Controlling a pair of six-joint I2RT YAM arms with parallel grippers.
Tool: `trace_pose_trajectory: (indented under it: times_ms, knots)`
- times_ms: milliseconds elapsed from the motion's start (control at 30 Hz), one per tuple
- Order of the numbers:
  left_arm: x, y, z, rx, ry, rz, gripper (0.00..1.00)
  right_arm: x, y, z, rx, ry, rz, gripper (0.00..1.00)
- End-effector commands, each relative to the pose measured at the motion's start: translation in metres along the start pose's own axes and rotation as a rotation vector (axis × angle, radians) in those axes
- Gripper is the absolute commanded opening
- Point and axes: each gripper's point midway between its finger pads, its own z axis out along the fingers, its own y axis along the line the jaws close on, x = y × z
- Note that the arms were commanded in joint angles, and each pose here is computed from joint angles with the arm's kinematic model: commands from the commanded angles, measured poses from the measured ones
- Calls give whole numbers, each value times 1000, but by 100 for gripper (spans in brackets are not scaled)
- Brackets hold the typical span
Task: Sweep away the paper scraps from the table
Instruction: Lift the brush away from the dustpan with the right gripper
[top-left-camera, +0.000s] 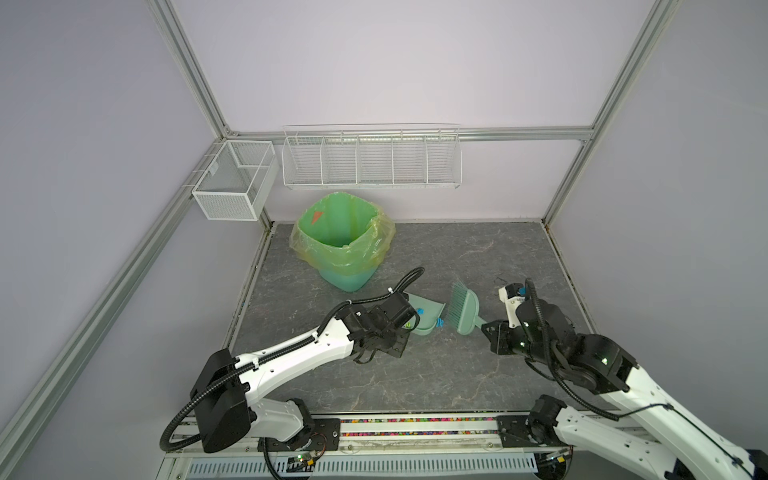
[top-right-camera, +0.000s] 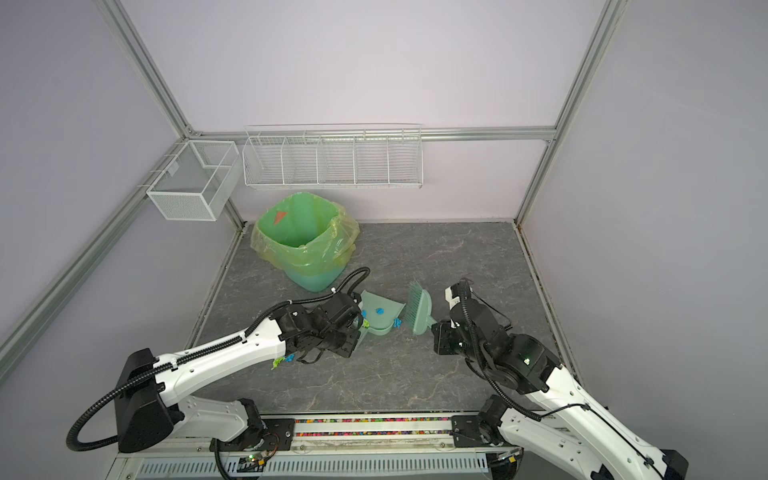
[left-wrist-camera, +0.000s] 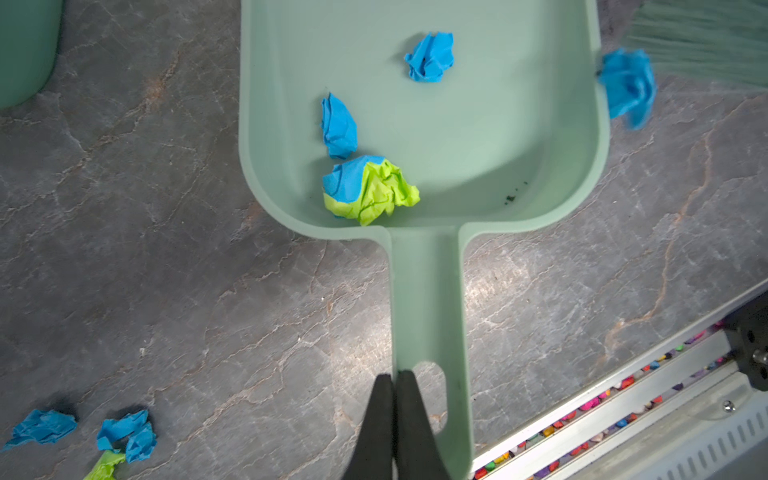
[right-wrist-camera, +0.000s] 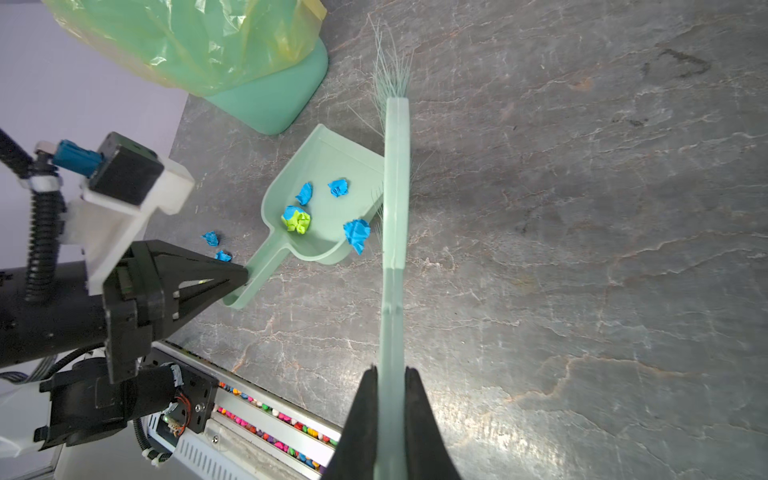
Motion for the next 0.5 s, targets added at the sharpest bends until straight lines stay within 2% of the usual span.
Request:
trace_pose_trajectory:
  times_ms: [0, 167, 300, 467]
  knots:
    - [-15, -1, -13, 14, -57, -13, 0, 2, -9, -1, 35, -3, 0, 7]
    - [-11, 4, -13, -1, -66, -11, 0, -8, -11, -9, 57, -44, -6, 7]
    - [-2, 14, -6, -48, -44, -5, 0, -27, 11, -14, -21, -89, -9, 7]
    - [5, 15, -2, -48, -24, -15, 0, -56, 45, -19, -107, -122, -24, 7]
